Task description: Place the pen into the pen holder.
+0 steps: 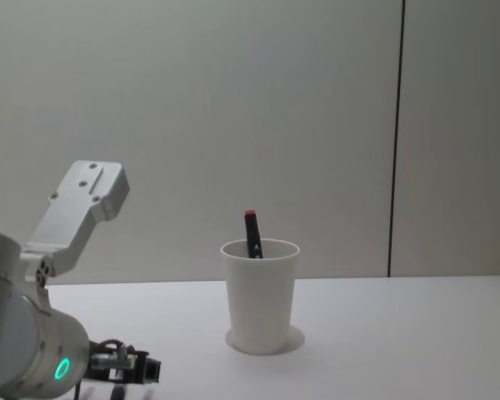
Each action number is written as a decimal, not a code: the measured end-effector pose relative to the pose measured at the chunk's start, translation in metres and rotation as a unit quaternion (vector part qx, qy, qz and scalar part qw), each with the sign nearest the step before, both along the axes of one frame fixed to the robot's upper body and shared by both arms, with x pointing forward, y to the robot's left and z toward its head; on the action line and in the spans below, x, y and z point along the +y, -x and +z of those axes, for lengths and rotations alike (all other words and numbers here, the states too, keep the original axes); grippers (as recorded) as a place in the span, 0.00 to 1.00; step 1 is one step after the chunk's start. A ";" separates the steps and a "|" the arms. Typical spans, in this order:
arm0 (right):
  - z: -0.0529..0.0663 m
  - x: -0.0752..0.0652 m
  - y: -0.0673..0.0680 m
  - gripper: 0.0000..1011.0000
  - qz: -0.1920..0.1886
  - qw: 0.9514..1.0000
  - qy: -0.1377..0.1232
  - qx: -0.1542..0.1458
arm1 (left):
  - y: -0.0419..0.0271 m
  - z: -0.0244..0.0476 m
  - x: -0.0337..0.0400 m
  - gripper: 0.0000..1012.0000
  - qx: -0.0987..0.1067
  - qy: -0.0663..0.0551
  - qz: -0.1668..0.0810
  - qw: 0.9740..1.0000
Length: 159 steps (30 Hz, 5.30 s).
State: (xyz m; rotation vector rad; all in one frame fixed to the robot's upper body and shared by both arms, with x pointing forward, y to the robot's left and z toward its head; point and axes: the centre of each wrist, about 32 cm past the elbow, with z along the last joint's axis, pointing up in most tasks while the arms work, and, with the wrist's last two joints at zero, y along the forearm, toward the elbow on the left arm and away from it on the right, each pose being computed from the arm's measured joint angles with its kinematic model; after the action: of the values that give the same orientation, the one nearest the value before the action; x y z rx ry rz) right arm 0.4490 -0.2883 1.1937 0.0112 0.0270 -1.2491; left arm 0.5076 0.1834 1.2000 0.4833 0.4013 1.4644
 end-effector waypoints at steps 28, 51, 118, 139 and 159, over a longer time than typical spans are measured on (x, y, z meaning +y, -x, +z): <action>0.000 0.000 0.000 0.99 0.000 1.000 0.000 0.000 | -0.0034 -0.0068 -0.0026 0.14 0.035 -0.011 0.008 0.999; 0.000 0.000 0.000 0.99 0.000 1.000 0.000 0.000 | 0.0007 -0.0052 0.0047 0.14 -0.041 -0.018 0.000 0.999; 0.000 0.000 0.000 0.99 0.000 1.000 0.000 0.000 | -0.0282 0.0179 0.0697 0.14 -0.325 0.083 -0.401 0.853; 0.000 0.000 0.000 0.99 0.000 1.000 0.000 0.000 | -0.0305 0.0117 0.0369 0.14 -0.303 0.100 -0.462 0.827; 0.000 0.000 0.000 0.99 0.000 1.000 0.000 0.000 | -0.0276 0.0143 0.0086 0.14 -0.299 0.044 -0.448 0.842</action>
State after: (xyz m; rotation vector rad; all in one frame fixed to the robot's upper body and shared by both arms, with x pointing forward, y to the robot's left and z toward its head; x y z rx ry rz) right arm 0.4490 -0.2883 1.1938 0.0113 0.0270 -1.2492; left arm 0.5352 0.1920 1.2143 0.0734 -0.2552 0.6050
